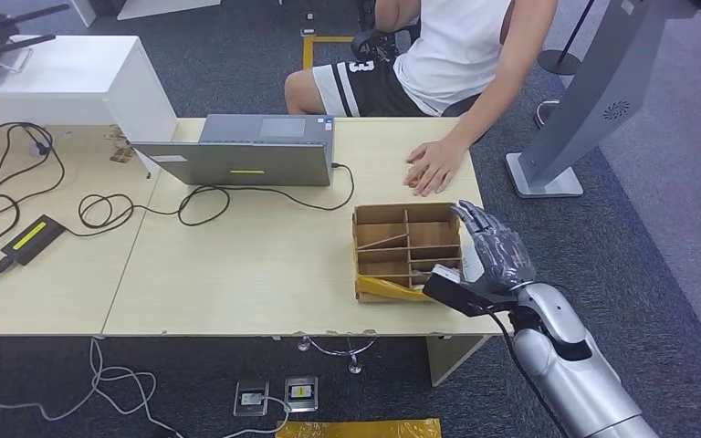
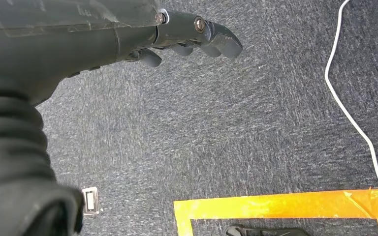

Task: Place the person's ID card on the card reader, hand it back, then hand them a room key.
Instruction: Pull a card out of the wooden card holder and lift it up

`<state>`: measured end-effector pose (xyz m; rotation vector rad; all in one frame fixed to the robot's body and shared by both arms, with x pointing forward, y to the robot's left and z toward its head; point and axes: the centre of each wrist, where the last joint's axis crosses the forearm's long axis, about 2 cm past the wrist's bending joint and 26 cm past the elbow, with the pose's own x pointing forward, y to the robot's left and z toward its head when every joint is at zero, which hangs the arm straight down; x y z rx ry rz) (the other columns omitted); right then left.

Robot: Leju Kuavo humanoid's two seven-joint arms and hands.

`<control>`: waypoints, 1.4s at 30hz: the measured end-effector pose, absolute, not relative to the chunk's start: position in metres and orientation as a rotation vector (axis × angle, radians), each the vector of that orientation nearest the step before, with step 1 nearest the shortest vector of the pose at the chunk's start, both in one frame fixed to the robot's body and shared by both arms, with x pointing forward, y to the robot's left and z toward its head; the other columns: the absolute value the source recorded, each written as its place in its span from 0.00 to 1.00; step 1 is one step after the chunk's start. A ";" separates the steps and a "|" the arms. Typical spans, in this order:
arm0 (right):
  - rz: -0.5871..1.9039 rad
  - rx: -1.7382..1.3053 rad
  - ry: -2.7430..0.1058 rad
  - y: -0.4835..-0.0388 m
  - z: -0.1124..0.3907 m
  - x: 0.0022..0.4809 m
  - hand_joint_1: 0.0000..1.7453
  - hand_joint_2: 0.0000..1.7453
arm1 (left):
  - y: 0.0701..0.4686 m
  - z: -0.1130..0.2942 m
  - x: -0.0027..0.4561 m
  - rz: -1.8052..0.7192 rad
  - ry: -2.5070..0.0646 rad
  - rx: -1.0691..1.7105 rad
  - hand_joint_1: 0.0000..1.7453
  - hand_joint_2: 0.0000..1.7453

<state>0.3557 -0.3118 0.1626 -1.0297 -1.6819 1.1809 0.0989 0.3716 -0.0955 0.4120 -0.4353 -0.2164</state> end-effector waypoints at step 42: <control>1.243 -0.851 -1.646 -0.305 0.133 0.346 0.00 1.00 | 0.371 -0.096 0.099 -0.235 -0.437 0.410 0.00 0.00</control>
